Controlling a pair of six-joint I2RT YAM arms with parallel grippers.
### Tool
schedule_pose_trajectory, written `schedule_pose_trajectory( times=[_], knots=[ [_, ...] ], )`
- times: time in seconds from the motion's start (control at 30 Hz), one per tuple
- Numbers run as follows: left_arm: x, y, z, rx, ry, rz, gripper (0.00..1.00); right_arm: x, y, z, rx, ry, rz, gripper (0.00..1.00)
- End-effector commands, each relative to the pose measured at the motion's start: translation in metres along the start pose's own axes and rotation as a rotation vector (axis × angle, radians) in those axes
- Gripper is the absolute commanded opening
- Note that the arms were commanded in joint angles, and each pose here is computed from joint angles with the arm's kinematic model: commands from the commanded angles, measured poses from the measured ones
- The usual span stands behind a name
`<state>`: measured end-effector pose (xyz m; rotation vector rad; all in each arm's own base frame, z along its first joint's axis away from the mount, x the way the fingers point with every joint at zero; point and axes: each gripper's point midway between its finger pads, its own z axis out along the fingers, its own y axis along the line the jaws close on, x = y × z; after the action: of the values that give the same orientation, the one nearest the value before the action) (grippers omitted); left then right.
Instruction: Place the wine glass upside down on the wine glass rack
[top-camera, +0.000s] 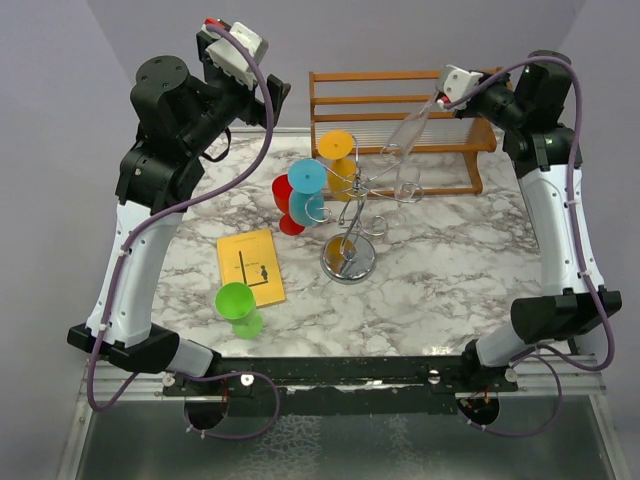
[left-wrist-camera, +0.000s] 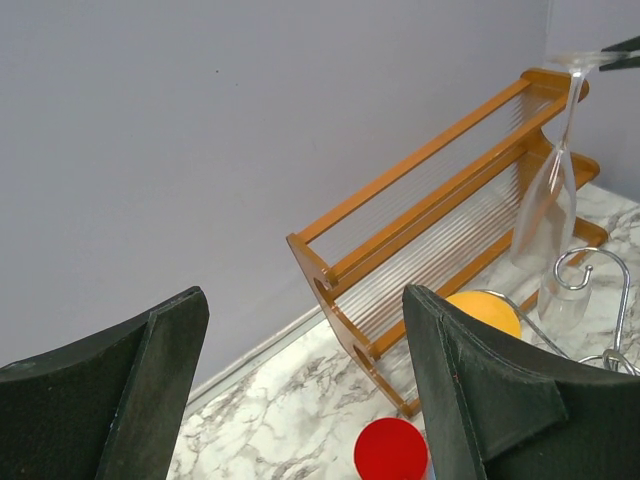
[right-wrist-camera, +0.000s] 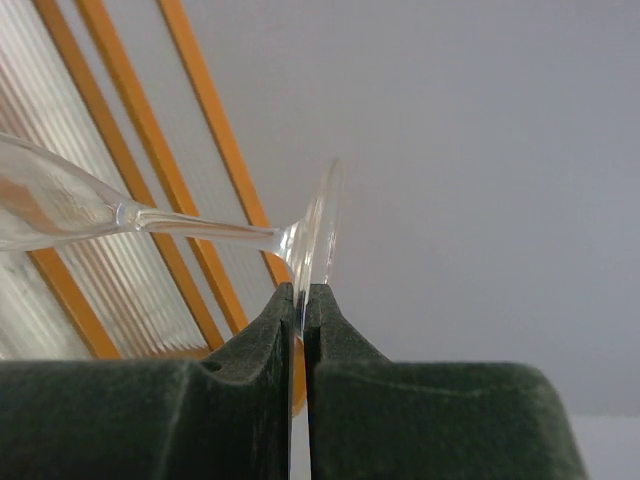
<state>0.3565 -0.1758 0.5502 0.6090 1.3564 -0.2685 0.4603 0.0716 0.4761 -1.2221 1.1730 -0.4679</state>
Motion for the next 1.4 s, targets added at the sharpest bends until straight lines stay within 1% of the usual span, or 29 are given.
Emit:
schedule_pose_trajectory(
  times=[0.0,0.17,0.33,0.57,0.9,1.17,1.37],
  knots=[
    [-0.007,0.008,-0.011,-0.041,-0.012,0.026,0.82,-0.03,0.016,0.005,-0.128,-0.156,-0.133,0.01],
    [-0.007,0.009,-0.01,-0.045,-0.011,0.032,0.82,-0.046,0.033,0.013,-0.213,-0.271,-0.167,0.01],
    [-0.007,0.01,-0.01,-0.045,-0.011,0.033,0.82,-0.06,0.051,0.017,-0.279,-0.349,-0.234,0.01],
    [-0.005,0.01,-0.007,-0.042,-0.007,0.034,0.82,-0.08,0.075,0.021,-0.349,-0.453,-0.259,0.01],
    [-0.002,0.01,-0.005,-0.036,-0.002,0.04,0.82,-0.094,0.107,0.035,-0.424,-0.512,-0.306,0.01],
    [0.0,0.009,-0.002,-0.031,0.004,0.044,0.82,-0.098,0.123,0.032,-0.475,-0.54,-0.352,0.02],
    [0.002,0.01,-0.001,-0.031,0.008,0.049,0.82,-0.103,0.125,0.023,-0.488,-0.56,-0.385,0.02]
  ],
)
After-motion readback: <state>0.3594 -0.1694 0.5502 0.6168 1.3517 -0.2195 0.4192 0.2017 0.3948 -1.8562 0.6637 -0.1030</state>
